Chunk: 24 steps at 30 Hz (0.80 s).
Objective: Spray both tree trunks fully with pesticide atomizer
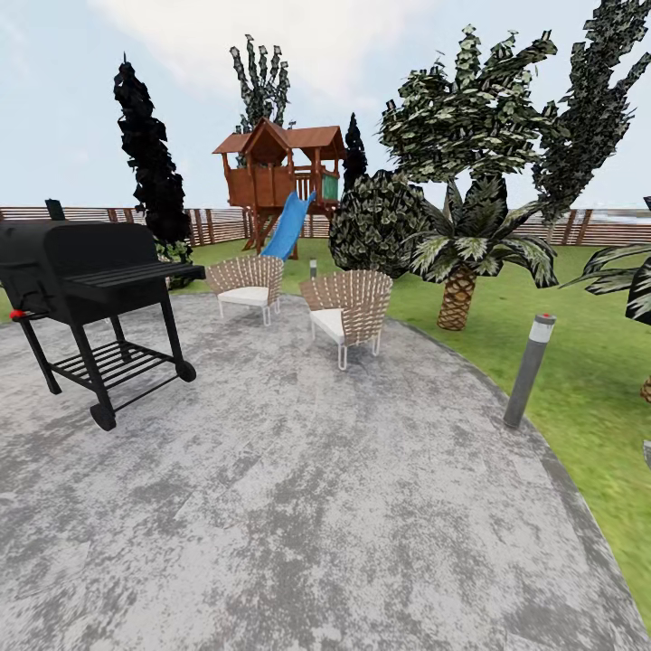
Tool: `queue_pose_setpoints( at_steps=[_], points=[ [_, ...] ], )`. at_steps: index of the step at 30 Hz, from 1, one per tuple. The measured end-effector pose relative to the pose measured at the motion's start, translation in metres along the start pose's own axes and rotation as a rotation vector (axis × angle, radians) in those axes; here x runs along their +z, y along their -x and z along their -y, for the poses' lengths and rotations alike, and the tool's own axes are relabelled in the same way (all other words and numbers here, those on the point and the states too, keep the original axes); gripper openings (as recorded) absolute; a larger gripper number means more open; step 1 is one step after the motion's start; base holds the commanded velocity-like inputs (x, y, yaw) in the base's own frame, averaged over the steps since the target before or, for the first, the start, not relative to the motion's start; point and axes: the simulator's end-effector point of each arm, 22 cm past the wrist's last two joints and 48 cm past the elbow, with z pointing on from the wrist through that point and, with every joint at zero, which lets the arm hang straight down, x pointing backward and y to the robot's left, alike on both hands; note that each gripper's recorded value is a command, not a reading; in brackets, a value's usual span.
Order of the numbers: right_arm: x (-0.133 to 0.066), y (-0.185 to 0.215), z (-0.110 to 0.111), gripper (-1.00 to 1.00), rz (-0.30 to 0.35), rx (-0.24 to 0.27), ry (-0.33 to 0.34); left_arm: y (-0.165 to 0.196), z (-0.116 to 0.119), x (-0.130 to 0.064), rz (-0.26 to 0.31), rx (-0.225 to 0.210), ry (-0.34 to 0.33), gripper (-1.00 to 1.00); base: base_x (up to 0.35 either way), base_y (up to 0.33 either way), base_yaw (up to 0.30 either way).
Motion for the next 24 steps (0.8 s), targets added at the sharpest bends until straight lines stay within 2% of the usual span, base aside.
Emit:
queue_pose_setpoints(
  at_steps=[2,6,7,8,9,10,13,16,19,24],
  points=[
    [0.0,0.008,0.007,1.0,0.023,-0.001,-0.009,0.017,-0.009,0.001,0.034,0.0,0.011,1.0,0.0,0.0,0.0],
    [0.0,0.026,0.008,1.0,0.07,0.001,-0.011,0.051,-0.027,0.0,0.102,0.0,0.034,1.0,0.0,0.0,0.0],
    [-0.013,0.096,0.008,1.0,0.358,0.001,-0.01,0.135,-0.032,-0.014,0.367,0.001,0.041,1.0,0.0,0.0,0.0],
    [-0.033,0.173,0.008,1.0,0.536,0.002,-0.01,0.208,-0.033,-0.026,0.476,-0.005,0.043,1.0,0.0,0.0,0.0],
    [-0.059,0.237,0.007,1.0,0.679,0.001,-0.009,0.223,-0.032,-0.03,0.5,-0.006,0.042,1.0,0.0,0.0,0.0],
    [-0.061,0.241,0.008,1.0,0.688,0.002,-0.009,0.229,-0.033,-0.032,0.511,-0.007,0.043,1.0,0.0,0.0,0.0],
    [-0.077,0.285,0.007,1.0,0.766,0.003,-0.009,0.27,-0.03,-0.045,0.582,-0.014,0.039,1.0,0.0,0.0,0.0],
    [-0.09,0.323,0.006,1.0,0.818,0.009,-0.007,0.294,-0.027,-0.055,0.63,-0.015,0.034,1.0,0.0,0.0,0.0],
    [-0.094,0.336,0.004,1.0,0.833,0.01,-0.004,0.3,-0.019,-0.058,0.644,-0.006,0.02,1.0,0.0,0.0,0.0],
    [-0.091,0.335,0.002,1.0,0.822,0.009,-0.001,0.3,-0.013,-0.058,0.646,0.003,0.011,1.0,0.0,0.0,0.0]
  ],
)
